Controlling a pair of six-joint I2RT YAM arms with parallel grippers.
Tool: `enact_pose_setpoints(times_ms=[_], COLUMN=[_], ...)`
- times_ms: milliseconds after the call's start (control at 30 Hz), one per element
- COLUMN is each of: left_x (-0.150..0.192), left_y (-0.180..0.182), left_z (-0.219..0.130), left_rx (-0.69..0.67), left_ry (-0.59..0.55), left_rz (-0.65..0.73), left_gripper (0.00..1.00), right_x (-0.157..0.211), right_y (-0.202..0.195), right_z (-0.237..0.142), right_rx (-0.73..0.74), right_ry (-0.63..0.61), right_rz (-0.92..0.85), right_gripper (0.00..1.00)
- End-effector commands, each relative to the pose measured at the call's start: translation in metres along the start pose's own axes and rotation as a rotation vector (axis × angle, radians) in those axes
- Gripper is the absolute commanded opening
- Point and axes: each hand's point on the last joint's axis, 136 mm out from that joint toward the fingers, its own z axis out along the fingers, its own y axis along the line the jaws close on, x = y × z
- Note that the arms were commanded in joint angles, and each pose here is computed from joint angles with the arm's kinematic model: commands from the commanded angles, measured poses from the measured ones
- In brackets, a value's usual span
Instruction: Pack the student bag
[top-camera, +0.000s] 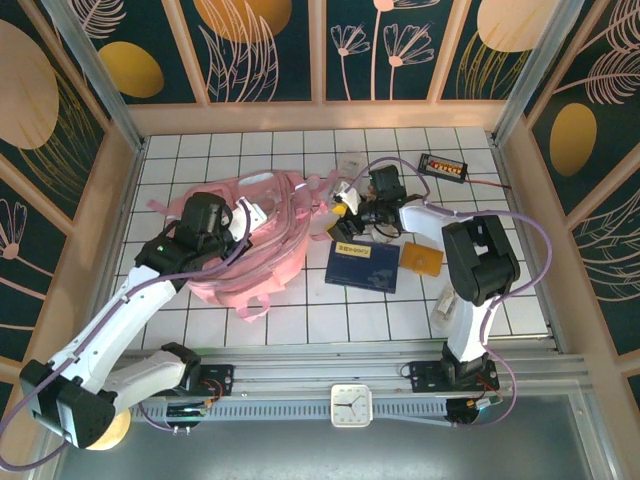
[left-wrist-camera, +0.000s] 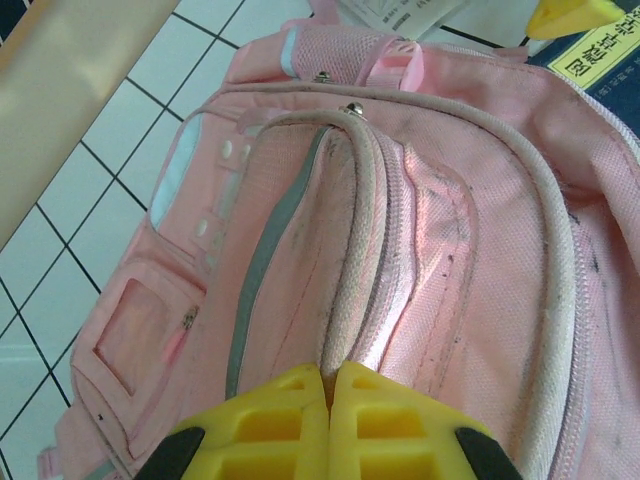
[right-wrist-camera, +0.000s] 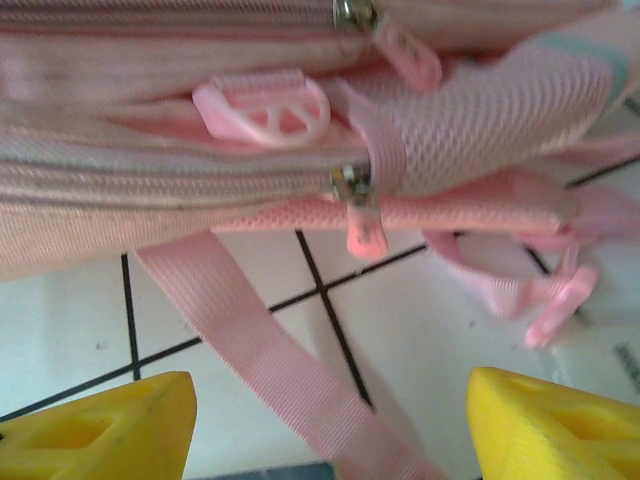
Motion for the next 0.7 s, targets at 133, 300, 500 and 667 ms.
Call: enact_pose_setpoints(times_ms=[133,300,500,667], left_x=[-0.029,-0.024,-0.023,-0.022], left_y=[0.014,0.013,0.014,0.016], left_z=[-0.024,-0.023,-0.023,-0.022], left_rx=[-0.03,-0.029,-0.034,-0.038], left_ry=[-0.101,-0.093,-0.089,-0.085], left_rz=[0.029,0.016,0.011,0.012], left_gripper=[0.0,0.0,0.0,0.0], right_x=[-0.026,-0.024,-0.023,-0.02], right_y=[-0.007,-0.015,-0.014,-0.003], right_z=[0.026,0.04,0.051,0.058], right_rx=[-0.044,-0.071,-0.126,-0.17], right_ry=[-0.118,-0.129,-0.135,-0.116], right_rz=[-0.141,-0.122,-0.103,-0.108], right_gripper=[0.73,0.73,0.73,0.72])
